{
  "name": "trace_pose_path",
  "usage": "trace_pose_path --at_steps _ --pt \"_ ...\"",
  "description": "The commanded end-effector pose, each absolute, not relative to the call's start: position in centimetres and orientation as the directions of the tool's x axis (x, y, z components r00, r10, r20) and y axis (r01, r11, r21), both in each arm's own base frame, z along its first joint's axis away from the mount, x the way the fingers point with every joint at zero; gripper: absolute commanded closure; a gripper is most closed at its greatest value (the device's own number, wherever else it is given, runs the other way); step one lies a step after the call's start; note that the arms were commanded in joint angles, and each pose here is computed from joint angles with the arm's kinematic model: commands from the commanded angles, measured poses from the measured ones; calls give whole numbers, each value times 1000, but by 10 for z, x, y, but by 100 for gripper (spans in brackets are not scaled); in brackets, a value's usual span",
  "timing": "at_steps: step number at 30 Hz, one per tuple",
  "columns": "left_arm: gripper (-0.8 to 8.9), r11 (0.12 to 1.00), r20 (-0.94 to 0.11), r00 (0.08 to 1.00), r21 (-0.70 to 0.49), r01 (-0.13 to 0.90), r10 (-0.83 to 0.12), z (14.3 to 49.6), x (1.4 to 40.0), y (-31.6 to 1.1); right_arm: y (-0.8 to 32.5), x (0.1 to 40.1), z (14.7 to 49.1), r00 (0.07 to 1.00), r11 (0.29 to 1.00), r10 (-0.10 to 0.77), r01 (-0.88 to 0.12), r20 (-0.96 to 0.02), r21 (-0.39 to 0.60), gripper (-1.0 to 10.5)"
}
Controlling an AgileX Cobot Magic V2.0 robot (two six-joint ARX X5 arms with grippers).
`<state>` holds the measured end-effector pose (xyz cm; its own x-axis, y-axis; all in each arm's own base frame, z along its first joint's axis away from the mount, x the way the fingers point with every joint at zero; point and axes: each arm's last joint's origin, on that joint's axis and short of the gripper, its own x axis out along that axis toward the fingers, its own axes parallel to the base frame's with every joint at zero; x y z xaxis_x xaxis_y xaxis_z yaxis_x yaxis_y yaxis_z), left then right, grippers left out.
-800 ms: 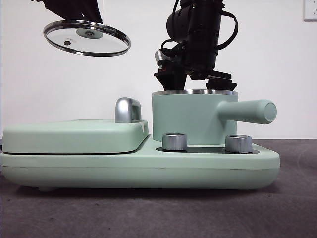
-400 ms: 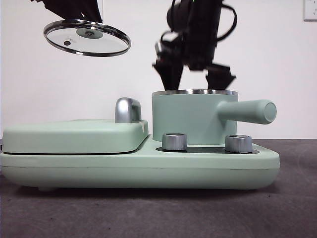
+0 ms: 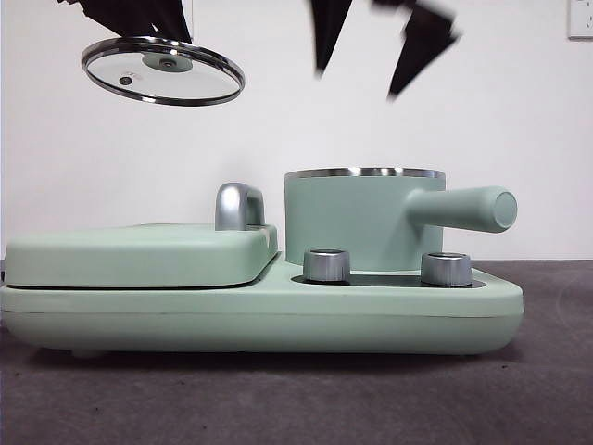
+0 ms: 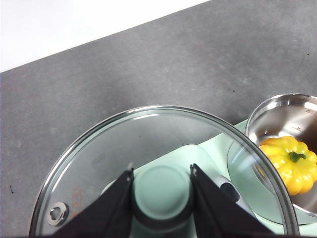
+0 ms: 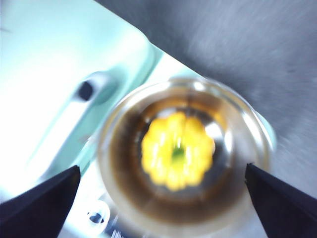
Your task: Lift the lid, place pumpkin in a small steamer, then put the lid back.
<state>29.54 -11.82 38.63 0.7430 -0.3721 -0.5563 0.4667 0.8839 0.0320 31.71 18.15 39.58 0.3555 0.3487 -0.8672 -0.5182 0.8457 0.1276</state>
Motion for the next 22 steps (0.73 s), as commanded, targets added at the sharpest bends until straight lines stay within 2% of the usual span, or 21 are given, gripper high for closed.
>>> trace_pose_path --at_steps 1,6,10,15,22 --pt "799 882 -505 771 36 469 -389 399 294 -120 164 278 414 330 847 341 -515 -880 135 410" --pt "799 880 -500 768 26 474 -399 399 293 -124 130 209 428 381 831 382 -540 -842 133 410" --pt "799 871 -500 759 16 490 -418 399 290 -131 107 154 427 483 794 490 -591 -726 143 410" --pt "798 847 -489 743 14 531 -457 399 285 -146 80 97 405 536 758 592 -624 -602 190 410" --pt "799 790 -475 700 16 612 -533 394 278 -179 41 44 371 591 735 668 -619 -452 276 410"
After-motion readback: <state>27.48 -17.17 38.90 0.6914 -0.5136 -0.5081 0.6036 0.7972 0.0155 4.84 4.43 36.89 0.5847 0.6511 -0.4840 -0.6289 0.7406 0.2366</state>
